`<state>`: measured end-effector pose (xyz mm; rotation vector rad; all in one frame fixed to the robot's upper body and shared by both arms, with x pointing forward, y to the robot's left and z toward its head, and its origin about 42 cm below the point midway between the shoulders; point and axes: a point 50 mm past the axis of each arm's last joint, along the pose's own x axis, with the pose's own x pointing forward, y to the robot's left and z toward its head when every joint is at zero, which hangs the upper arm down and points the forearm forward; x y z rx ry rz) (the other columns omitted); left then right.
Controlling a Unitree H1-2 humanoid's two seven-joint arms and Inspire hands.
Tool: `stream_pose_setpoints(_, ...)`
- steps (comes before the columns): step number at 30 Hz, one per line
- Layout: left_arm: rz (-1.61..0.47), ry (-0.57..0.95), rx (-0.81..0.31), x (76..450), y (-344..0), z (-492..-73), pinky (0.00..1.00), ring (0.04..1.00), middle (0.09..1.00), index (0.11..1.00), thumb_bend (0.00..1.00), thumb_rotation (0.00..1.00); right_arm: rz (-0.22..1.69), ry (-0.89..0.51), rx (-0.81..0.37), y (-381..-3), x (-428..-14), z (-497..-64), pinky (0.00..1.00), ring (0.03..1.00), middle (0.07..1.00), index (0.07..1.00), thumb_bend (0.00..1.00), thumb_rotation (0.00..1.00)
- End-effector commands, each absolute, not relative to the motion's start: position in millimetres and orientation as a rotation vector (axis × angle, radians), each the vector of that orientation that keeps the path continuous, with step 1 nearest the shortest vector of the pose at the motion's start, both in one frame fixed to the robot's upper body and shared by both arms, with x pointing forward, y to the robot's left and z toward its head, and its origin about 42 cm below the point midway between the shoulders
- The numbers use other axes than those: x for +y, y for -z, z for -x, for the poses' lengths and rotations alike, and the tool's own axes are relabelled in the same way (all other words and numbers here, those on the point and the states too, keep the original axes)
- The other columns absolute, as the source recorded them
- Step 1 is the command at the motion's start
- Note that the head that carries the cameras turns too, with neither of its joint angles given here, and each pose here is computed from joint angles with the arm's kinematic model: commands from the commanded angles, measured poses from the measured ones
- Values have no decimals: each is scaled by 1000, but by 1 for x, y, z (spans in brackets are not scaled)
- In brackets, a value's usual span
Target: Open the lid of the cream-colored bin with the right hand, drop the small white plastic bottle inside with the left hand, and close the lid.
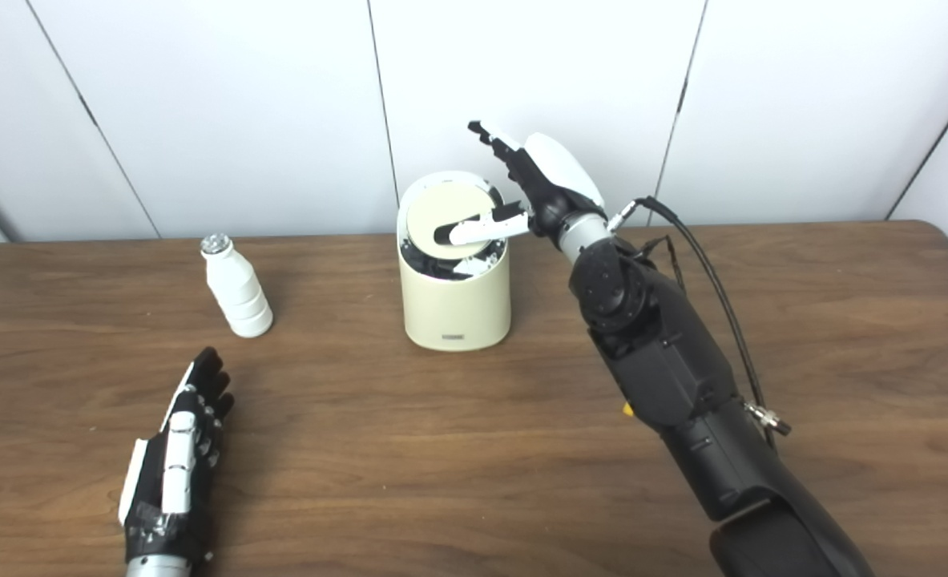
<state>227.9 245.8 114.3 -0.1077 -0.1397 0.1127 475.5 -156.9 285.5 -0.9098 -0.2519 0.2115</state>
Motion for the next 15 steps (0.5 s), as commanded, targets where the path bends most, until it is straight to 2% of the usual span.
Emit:
stream_pose_setpoints(1,127,-117,-151,238,-116,-224,1000,988,984,972,465,900,930,-194,-393,-326,-147,-481,805,914,939,938,882,423)
stream_pose_setpoints(5,122,-126,-147,235,-117,-224,1000,987,980,970,466,908,957,-192,-375,-325,-151,-484,812,916,943,940,873,391)
stream_pose_setpoints(15,134,-130,-140,235,-119,-223,1000,983,977,964,481,900,1007,-182,-345,-322,-161,-488,814,915,935,936,881,400)
